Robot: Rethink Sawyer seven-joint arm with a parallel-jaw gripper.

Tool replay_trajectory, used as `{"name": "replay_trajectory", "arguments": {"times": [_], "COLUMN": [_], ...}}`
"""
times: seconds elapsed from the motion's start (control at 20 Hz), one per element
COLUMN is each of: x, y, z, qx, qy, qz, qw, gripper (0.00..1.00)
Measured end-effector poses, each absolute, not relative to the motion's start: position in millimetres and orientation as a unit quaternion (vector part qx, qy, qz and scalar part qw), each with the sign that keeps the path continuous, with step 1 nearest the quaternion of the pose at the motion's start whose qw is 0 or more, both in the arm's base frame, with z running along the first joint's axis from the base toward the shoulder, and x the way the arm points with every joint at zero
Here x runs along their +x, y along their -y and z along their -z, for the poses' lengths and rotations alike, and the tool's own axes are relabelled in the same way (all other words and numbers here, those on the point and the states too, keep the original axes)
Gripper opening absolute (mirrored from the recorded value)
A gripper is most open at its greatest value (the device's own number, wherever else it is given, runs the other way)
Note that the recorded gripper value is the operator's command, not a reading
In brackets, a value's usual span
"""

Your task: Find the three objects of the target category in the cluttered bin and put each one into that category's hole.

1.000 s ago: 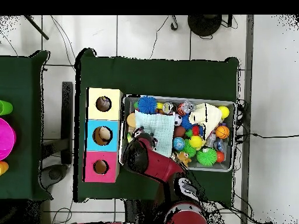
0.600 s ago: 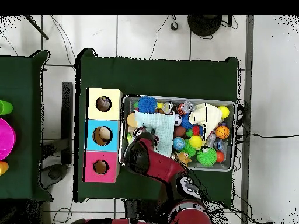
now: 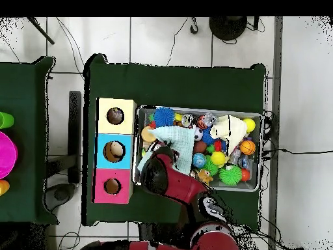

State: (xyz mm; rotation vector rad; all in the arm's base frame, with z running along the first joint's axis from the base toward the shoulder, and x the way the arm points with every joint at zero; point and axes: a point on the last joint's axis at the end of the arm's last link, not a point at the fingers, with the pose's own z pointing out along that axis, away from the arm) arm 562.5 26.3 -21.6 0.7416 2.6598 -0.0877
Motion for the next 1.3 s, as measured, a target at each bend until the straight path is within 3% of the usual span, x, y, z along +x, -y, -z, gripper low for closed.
{"name": "replay_trajectory", "arguments": {"times": [0.65, 1.3], "x": [562.0, 564.2], "y": [-31.4, -35.4], "z": [12.1, -32.5], "qx": [0.264, 0.266], "qy": [-0.950, -0.953], "qz": [0.023, 0.011], "qw": [0.165, 0.141], "gripper": [0.00, 0.00]}}
